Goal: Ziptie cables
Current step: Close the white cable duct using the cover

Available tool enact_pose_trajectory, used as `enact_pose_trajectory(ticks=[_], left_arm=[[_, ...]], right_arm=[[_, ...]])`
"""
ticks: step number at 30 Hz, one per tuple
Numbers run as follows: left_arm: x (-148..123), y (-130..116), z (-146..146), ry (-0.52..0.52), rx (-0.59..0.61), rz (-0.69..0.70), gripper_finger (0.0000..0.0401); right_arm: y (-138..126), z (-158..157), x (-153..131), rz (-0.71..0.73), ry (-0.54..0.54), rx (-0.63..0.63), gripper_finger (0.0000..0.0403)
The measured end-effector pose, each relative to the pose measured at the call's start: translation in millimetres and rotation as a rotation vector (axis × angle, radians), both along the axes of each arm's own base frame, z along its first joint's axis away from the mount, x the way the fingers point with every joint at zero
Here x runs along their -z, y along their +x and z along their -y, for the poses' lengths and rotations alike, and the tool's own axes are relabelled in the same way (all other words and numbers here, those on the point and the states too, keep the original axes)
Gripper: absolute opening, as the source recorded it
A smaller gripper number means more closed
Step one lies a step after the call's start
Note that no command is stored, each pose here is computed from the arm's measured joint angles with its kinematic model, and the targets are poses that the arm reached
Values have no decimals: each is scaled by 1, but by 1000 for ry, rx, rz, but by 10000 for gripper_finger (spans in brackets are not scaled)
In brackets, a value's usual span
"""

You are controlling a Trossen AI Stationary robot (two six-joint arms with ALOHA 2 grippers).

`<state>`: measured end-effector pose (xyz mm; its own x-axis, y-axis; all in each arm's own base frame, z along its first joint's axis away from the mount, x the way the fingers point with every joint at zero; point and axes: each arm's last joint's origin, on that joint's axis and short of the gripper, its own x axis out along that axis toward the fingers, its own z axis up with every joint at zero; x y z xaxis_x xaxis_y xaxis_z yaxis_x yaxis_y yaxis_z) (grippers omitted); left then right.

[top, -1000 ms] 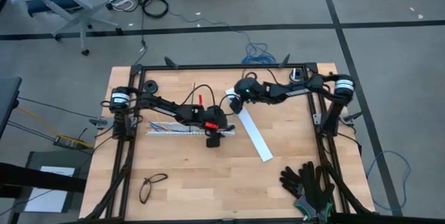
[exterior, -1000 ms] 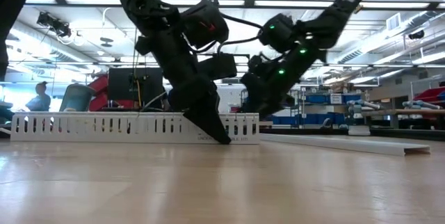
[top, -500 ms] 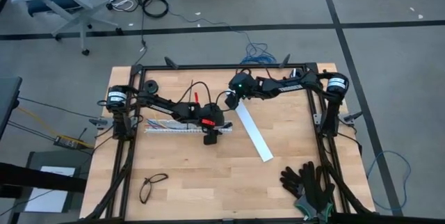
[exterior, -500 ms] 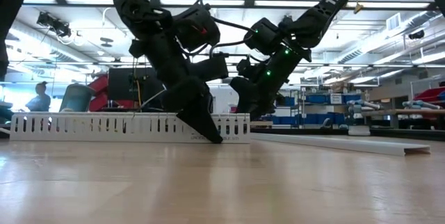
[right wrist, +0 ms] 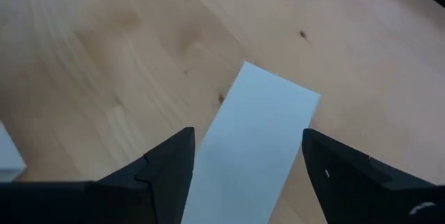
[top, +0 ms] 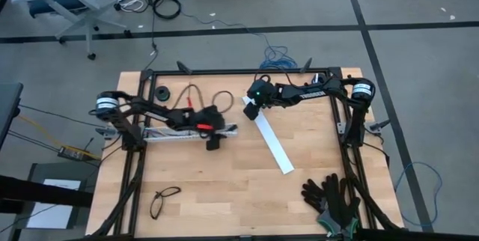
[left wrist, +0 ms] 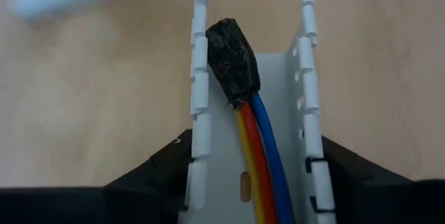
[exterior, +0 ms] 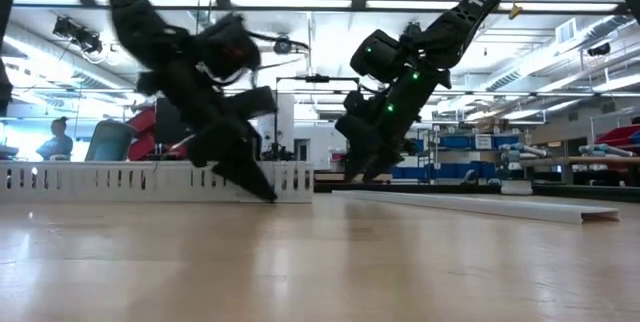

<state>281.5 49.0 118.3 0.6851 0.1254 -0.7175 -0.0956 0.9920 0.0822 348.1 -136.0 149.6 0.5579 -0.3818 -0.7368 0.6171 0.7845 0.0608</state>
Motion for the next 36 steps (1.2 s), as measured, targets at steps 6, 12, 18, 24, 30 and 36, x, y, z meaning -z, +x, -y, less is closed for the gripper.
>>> enact_pose_trajectory(ticks=[6, 12, 18, 24, 30, 36], left_arm=[[-8, -18, 0, 12, -16, 167, 204], [-8, -18, 0, 14, -10, 173, 204], [-8, -18, 0, 10, -5, 171, 205], [-8, -17, 1, 8, -7, 173, 205], [-9, -17, 1, 7, -8, 175, 205], [-9, -17, 1, 5, -9, 176, 205]], right_arm=[[-1, 1, 0, -13, -14, 20, 246], [-1, -3, 2, -23, 12, 47, 247], [1, -11, 2, -30, -5, 39, 242], [2, -20, 3, -65, -46, 54, 240], [2, -25, 4, -77, -33, 77, 236], [6, -32, 10, -70, -15, 76, 230]])
